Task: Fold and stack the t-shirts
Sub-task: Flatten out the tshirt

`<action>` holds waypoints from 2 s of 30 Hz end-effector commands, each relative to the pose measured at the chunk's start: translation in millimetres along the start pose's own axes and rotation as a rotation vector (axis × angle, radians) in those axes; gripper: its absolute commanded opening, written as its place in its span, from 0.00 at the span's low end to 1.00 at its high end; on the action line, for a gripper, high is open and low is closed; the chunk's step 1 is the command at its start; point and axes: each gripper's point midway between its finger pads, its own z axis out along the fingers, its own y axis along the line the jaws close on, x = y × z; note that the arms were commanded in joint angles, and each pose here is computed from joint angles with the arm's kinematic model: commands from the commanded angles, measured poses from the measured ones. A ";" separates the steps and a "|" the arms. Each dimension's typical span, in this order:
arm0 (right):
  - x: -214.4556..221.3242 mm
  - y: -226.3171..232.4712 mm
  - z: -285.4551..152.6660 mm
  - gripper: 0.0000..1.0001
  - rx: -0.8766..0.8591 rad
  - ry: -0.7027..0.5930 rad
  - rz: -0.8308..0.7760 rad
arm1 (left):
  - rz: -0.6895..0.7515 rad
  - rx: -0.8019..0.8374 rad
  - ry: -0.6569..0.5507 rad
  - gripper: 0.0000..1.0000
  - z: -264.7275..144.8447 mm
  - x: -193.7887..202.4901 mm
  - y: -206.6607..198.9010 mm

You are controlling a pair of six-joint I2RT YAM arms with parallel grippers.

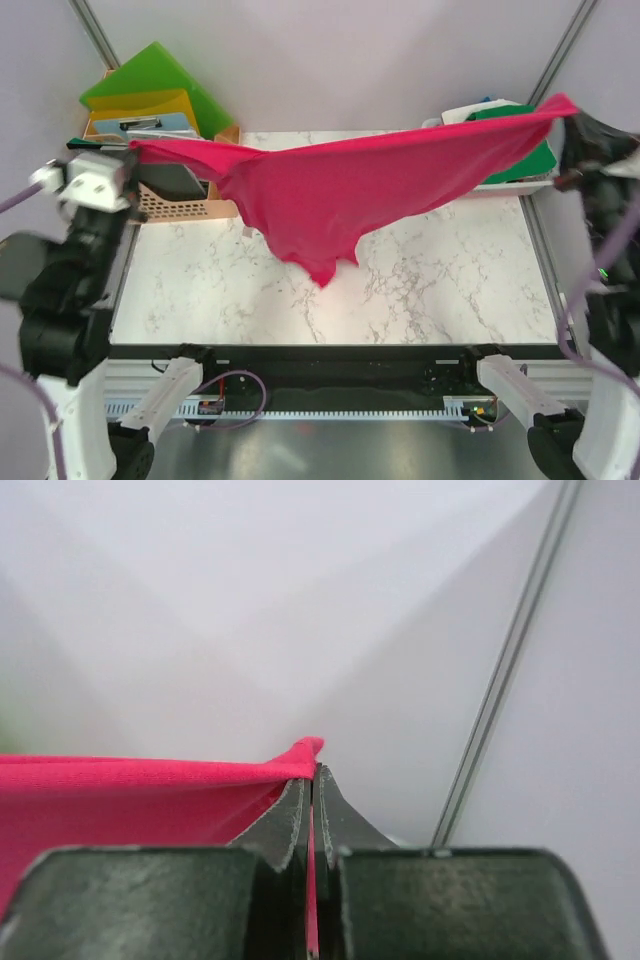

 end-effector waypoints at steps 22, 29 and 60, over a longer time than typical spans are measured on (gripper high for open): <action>-86.0 -26.4 -101.3 0.00 0.076 -0.147 -0.009 | 0.068 -0.245 -0.284 0.02 -148.0 -130.8 57.5; -31.7 -6.2 -77.5 0.00 0.000 -0.021 0.005 | 0.022 -0.133 -0.155 0.02 -114.4 -74.1 28.6; 422.4 86.0 253.5 0.00 -0.113 0.684 -0.092 | -0.044 0.137 0.590 0.02 203.9 302.0 -61.1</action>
